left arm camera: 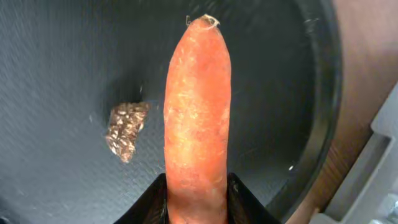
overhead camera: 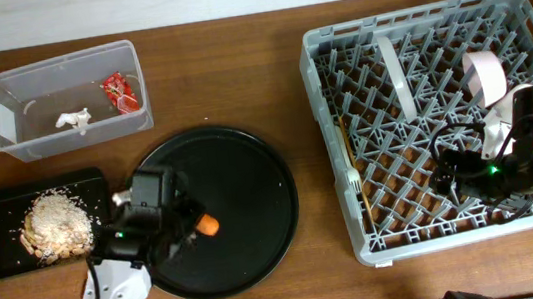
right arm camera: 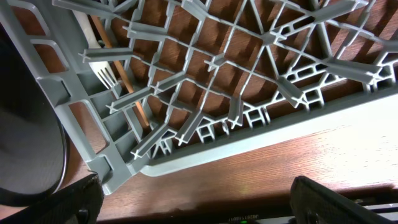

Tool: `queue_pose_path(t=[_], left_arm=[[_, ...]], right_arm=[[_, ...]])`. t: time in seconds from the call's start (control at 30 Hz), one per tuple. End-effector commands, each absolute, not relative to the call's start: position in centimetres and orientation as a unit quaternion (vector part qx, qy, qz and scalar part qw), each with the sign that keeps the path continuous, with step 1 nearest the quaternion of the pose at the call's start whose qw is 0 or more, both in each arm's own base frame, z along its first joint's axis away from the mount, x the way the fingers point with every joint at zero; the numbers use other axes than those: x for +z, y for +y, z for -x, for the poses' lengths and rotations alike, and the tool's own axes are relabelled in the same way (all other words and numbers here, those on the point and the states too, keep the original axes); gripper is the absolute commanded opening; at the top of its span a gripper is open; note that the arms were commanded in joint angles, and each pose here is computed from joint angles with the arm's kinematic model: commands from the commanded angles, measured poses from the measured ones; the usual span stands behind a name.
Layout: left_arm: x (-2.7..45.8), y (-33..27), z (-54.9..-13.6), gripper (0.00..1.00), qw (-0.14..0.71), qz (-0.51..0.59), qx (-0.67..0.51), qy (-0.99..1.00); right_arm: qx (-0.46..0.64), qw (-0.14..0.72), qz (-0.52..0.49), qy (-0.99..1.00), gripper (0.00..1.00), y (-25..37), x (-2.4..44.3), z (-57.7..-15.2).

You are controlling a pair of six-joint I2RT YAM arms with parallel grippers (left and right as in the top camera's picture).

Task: Sort waste into correct bins and load items into the dishwasher rack
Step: 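Carry the carrot with the left gripper onto the black rice tray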

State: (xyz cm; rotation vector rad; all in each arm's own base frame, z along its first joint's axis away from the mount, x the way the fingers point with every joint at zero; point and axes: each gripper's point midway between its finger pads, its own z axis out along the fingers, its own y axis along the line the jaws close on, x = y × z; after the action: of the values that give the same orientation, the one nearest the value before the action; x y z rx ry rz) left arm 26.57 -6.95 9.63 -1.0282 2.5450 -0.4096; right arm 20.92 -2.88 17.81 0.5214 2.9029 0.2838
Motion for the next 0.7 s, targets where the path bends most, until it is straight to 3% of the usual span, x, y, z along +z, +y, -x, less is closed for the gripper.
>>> queue_pose_path(t=[0.0, 0.2, 0.47, 0.67], left_arm=[[13.5, -4.6, -28.5, 0.25, 0.246, 0.305, -0.108, 0.914], [16.0, 2.9, -29.4, 0.2, 0.258, 0.268, -0.007, 0.928], [15.4, 12.6, -29.7, 0.2, 0.261, 0.399, 0.041, 0.878], [11.8, 17.1, -29.1, 0.2, 0.218, 0.466, 0.05, 0.856]], right_arm=[[0.101, 0.088, -0.176, 0.975, 0.99, -2.8, 17.7, -20.9], [0.101, 0.088, -0.176, 0.975, 0.99, -2.8, 17.7, -20.9], [0.101, 0.088, -0.176, 0.975, 0.99, -2.8, 17.7, -20.9], [0.097, 0.087, -0.176, 0.976, 0.99, -2.9, 17.7, -20.9]])
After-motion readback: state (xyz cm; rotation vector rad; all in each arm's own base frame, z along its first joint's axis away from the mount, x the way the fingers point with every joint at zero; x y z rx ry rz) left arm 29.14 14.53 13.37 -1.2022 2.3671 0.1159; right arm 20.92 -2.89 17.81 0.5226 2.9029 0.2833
